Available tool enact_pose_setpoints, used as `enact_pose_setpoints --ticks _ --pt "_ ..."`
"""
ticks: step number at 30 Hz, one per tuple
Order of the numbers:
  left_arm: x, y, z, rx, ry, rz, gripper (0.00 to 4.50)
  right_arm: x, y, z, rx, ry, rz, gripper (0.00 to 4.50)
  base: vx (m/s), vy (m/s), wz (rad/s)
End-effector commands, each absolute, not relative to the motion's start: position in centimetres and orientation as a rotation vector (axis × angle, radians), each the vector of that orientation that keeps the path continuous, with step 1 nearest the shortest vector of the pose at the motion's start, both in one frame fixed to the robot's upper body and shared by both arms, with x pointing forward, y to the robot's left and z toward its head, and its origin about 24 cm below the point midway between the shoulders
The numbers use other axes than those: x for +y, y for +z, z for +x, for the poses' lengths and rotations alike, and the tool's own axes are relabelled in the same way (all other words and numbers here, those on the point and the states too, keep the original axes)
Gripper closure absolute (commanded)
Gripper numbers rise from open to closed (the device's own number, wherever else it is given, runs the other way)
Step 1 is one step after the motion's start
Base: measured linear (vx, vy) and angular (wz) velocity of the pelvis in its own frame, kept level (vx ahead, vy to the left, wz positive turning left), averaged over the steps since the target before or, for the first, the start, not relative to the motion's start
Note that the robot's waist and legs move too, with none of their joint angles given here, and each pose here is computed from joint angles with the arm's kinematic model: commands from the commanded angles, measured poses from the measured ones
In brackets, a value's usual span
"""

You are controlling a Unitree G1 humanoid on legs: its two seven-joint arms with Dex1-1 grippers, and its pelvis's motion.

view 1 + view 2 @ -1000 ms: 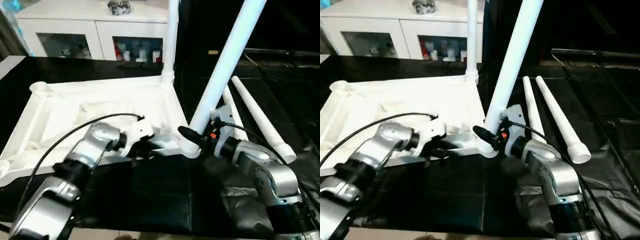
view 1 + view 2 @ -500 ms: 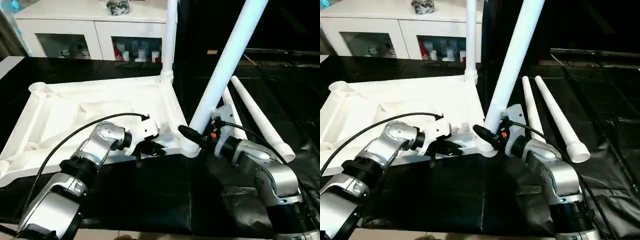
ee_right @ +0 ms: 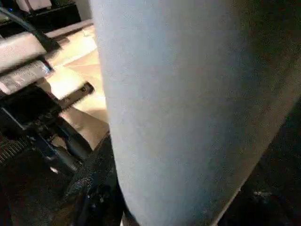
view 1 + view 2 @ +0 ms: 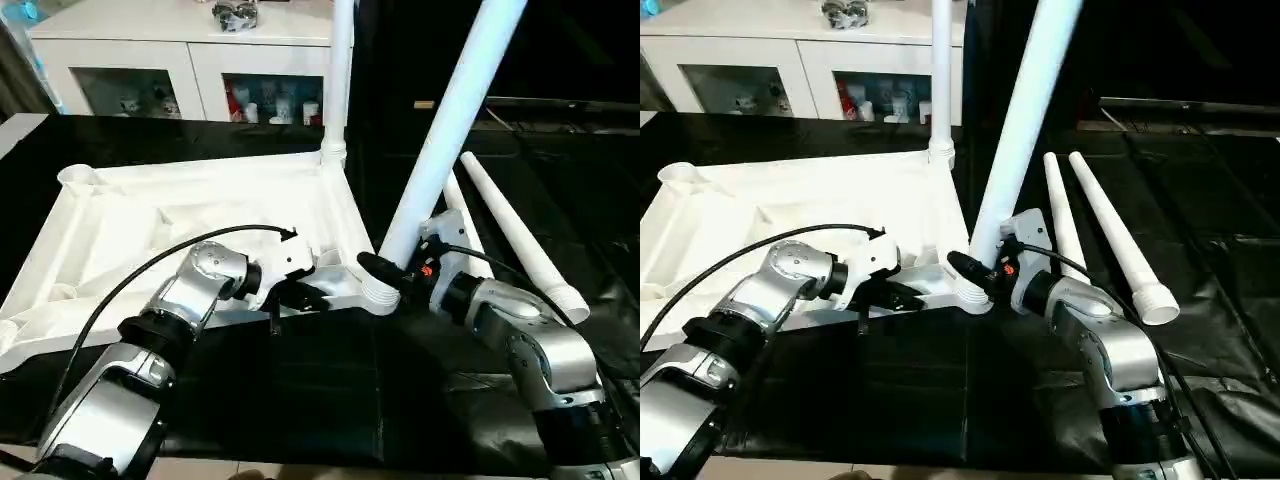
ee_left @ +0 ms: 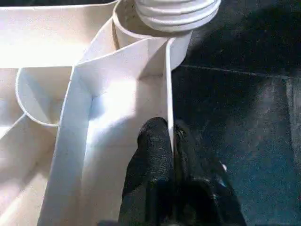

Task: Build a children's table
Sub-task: Insert table leg to table base

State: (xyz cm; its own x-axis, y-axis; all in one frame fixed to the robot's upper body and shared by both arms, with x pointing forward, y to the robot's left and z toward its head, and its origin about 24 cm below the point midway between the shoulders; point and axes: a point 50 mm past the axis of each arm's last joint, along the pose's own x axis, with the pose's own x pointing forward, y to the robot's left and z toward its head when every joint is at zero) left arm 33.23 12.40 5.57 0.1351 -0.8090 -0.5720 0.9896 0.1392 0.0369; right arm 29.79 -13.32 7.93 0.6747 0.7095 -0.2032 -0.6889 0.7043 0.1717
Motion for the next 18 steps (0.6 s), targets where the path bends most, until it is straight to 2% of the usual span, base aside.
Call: enact_pose_setpoints --ticks 1,18 --pt "12.8 5.7 33.1 0.466 -1.393 0.462 4.5 -13.4 8.2 30.1 0.251 0.796 0.064 2.56 0.0 0.0 0.0" --pt "12.7 5.7 33.0 0.443 -1.385 0.415 4.5 -13.1 6.4 30.5 0.336 0.845 0.048 2.56 0.0 0.0 0.0"
